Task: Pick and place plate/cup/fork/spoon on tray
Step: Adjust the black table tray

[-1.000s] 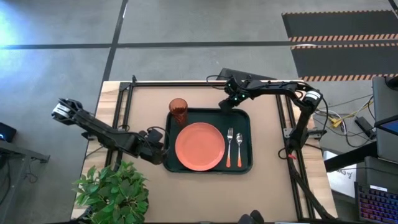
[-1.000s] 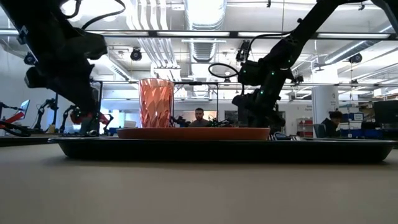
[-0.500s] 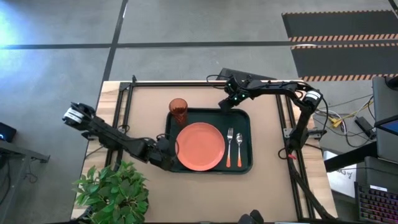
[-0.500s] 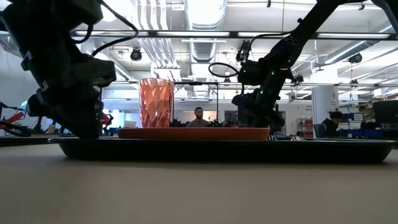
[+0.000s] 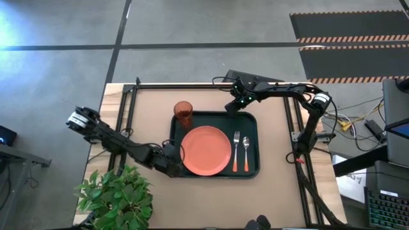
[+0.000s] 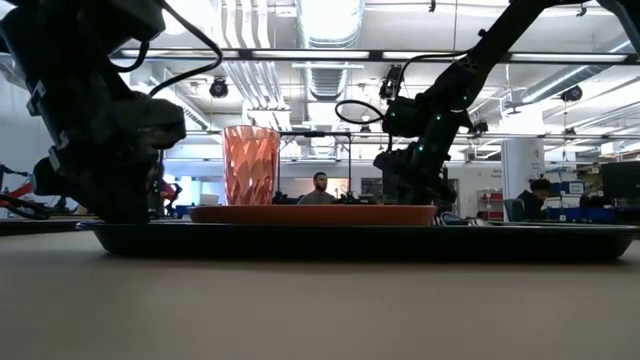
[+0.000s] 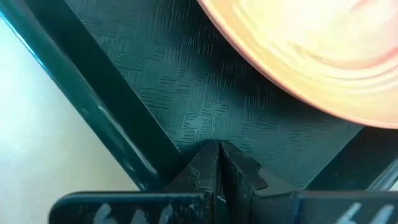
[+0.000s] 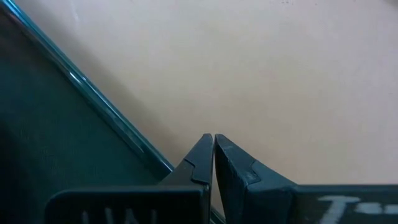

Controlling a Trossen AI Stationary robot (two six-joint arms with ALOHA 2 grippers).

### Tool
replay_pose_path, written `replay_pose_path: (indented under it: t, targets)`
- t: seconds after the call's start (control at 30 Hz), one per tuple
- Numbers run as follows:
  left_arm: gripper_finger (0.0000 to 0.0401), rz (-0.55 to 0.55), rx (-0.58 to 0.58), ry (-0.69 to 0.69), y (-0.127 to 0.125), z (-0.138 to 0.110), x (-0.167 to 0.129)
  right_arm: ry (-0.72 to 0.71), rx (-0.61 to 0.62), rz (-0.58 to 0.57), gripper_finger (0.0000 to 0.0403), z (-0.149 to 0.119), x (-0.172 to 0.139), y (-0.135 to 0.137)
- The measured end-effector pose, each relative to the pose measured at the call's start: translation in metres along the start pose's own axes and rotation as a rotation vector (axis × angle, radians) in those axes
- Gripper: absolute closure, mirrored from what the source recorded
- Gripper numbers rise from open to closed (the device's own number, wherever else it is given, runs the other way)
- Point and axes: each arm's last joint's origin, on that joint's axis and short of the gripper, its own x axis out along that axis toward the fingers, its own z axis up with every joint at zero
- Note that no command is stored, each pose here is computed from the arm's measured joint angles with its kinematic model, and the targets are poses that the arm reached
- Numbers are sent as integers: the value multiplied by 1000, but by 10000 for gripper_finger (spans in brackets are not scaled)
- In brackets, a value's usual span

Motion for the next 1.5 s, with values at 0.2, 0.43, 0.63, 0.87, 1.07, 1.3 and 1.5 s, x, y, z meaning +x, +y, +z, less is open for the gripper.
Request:
replay_pose_path:
  t: [0.2,0.43,0.63,0.87,1.07,1.3,1.5]
  targets:
    - [401,-27,0,26,-7,-1,-2,0,-8,0,394,0,0,0]
    - [401,-26,0,29,-7,-1,-2,11,0,23,394,-2,1,5]
    - [401,-24,2,28,-6,-1,-2,21,-18,33,394,-5,3,15]
    - [401,-7,66,-14,-3,3,-9,-84,-34,2,394,9,-15,18]
    - [401,44,89,-104,5,14,-37,-239,-71,37,394,29,-62,28]
    - [401,30,103,-282,21,30,-86,-451,-140,15,394,30,-131,40]
    - [401,-55,182,-437,37,41,-125,-634,-151,24,394,14,-193,50]
